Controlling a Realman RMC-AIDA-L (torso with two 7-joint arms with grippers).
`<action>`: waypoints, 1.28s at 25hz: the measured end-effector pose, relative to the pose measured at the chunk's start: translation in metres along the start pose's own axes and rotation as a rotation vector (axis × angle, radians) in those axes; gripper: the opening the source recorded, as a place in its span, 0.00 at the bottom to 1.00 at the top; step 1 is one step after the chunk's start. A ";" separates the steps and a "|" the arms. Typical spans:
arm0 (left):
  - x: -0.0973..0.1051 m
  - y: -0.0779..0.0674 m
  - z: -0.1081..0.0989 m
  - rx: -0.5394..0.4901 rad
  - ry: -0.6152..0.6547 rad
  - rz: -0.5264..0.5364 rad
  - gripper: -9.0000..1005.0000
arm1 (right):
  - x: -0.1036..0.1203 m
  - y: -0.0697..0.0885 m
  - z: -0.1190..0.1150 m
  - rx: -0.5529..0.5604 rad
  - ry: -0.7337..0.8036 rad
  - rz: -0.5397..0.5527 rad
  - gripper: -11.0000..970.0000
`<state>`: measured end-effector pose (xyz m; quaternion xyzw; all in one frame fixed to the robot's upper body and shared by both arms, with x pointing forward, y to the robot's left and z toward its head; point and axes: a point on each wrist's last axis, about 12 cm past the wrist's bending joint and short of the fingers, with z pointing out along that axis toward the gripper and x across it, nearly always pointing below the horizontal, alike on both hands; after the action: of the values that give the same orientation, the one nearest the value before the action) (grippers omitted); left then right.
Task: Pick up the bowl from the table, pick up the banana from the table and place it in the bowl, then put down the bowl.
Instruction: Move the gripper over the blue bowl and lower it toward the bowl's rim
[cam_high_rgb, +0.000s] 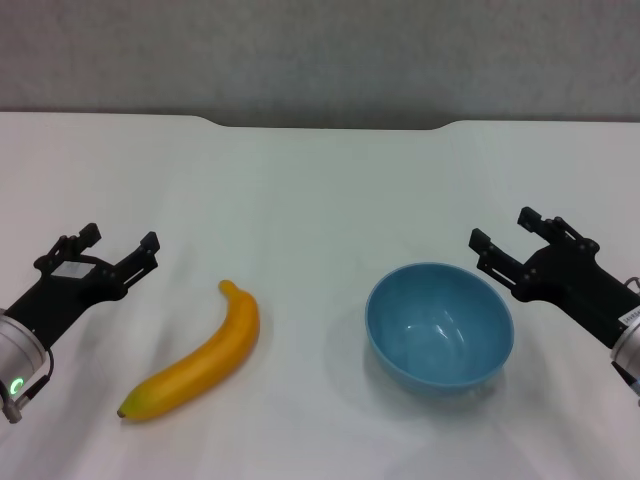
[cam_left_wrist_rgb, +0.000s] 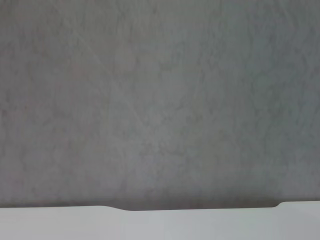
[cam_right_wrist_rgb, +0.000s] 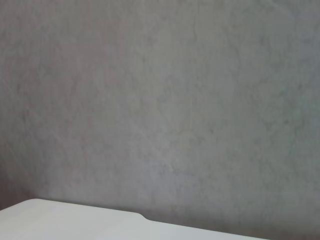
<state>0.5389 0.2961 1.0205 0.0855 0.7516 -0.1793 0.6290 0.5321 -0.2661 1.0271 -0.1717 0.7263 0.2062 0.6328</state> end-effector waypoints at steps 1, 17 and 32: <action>0.000 0.000 0.000 -0.001 0.001 0.000 0.90 | 0.000 0.000 0.001 -0.001 0.000 -0.001 0.83; -0.005 0.003 -0.007 -0.011 -0.078 -0.062 0.90 | -0.004 0.000 0.001 -0.013 -0.022 0.038 0.83; -0.004 0.005 -0.005 0.011 -0.023 -0.072 0.89 | -0.054 0.001 0.023 -0.009 0.119 0.028 0.83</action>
<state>0.5369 0.3027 1.0244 0.0598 0.7460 -0.2066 0.6303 0.5588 -0.2542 1.0778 -0.1764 0.7639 0.2079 0.5849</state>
